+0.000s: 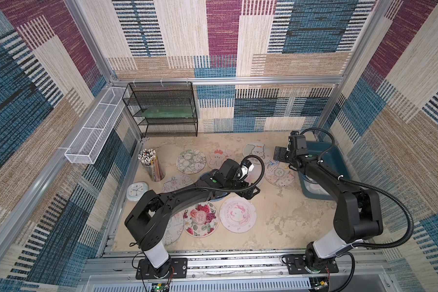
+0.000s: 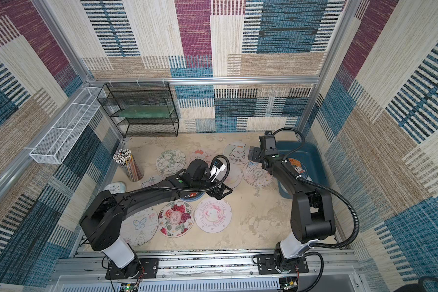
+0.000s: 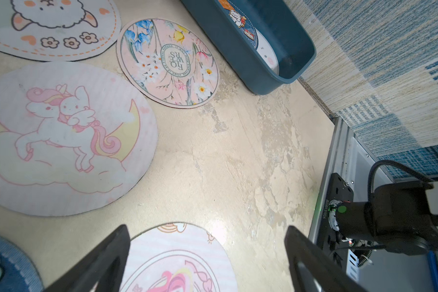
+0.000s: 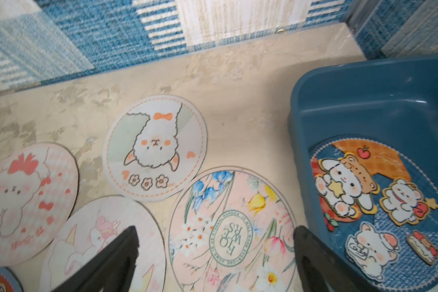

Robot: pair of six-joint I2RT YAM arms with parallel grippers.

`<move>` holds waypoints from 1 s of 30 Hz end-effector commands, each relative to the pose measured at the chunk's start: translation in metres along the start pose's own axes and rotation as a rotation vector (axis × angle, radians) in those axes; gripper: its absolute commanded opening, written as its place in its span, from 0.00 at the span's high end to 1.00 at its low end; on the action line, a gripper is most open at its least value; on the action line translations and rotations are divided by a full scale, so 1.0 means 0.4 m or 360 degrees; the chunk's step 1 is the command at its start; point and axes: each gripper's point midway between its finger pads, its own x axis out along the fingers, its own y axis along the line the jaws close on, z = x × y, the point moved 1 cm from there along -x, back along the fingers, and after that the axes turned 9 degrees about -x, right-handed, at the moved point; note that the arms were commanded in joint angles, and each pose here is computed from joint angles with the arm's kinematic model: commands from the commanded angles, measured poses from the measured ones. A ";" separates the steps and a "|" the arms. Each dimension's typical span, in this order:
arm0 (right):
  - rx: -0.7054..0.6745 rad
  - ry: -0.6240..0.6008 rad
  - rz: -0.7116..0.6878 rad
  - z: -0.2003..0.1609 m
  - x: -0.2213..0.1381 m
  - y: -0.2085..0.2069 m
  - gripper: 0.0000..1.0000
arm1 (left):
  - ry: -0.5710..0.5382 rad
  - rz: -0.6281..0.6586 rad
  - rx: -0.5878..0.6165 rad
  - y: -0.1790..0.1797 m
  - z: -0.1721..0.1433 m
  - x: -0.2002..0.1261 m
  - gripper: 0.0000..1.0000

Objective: Put the coasters into the storage box
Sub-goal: Pick up the coaster from the center of the board.

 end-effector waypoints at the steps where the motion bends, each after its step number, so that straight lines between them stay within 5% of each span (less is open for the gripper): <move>1: -0.0128 0.0081 0.0062 -0.035 0.006 0.051 0.03 | -0.0088 -0.0060 -0.0003 -0.022 0.024 -0.023 0.06; 15: -0.0124 0.0450 0.0021 -0.214 0.116 0.102 0.02 | -0.0128 -0.0030 -0.0154 0.019 0.010 -0.028 0.06; 30: 0.0030 0.0484 -0.0070 -0.192 0.193 0.087 0.02 | 0.0035 0.0206 -0.0249 0.122 0.008 0.072 0.06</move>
